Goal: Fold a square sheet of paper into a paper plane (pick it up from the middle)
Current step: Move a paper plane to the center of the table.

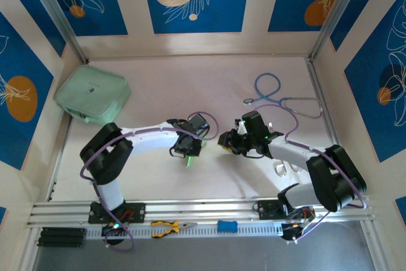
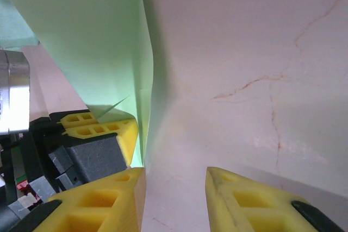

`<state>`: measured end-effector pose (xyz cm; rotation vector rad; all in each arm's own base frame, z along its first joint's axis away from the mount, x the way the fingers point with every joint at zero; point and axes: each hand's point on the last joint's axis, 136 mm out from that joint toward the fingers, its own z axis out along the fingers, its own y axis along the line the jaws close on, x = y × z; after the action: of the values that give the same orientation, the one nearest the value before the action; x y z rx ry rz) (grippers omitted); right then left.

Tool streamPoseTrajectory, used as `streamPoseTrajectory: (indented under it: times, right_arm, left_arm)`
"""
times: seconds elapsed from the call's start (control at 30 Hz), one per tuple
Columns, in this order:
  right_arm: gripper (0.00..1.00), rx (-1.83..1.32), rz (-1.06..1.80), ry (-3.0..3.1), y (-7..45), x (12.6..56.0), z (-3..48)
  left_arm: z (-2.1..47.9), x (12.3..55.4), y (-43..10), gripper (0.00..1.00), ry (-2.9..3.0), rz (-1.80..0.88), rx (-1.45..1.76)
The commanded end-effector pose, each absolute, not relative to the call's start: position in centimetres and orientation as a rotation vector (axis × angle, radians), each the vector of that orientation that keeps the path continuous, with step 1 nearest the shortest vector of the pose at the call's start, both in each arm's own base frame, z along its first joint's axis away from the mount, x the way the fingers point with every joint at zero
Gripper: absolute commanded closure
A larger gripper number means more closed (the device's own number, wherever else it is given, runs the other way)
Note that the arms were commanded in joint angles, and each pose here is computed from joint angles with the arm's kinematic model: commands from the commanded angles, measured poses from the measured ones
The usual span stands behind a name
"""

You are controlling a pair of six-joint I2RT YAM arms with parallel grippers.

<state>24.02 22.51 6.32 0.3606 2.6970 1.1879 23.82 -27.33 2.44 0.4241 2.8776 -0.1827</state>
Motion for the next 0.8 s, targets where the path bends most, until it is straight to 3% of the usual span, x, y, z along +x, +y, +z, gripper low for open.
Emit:
streamPoseTrajectory:
  times: [0.0,0.57,0.77]
  right_arm:
    - [0.64,0.364,1.169,2.717,22.1,23.3,6.0]
    - [0.64,0.348,1.181,2.724,22.5,23.0,6.1]
    - [0.64,0.332,1.193,2.723,22.5,22.7,6.2]
  left_arm:
    - [2.2,23.6,-27.2,0.84,2.901,-0.15,0.4]
    - [0.8,23.7,-27.0,0.8,2.94,-0.112,0.326]
    - [0.8,23.7,-26.8,0.71,2.947,-0.099,0.237]
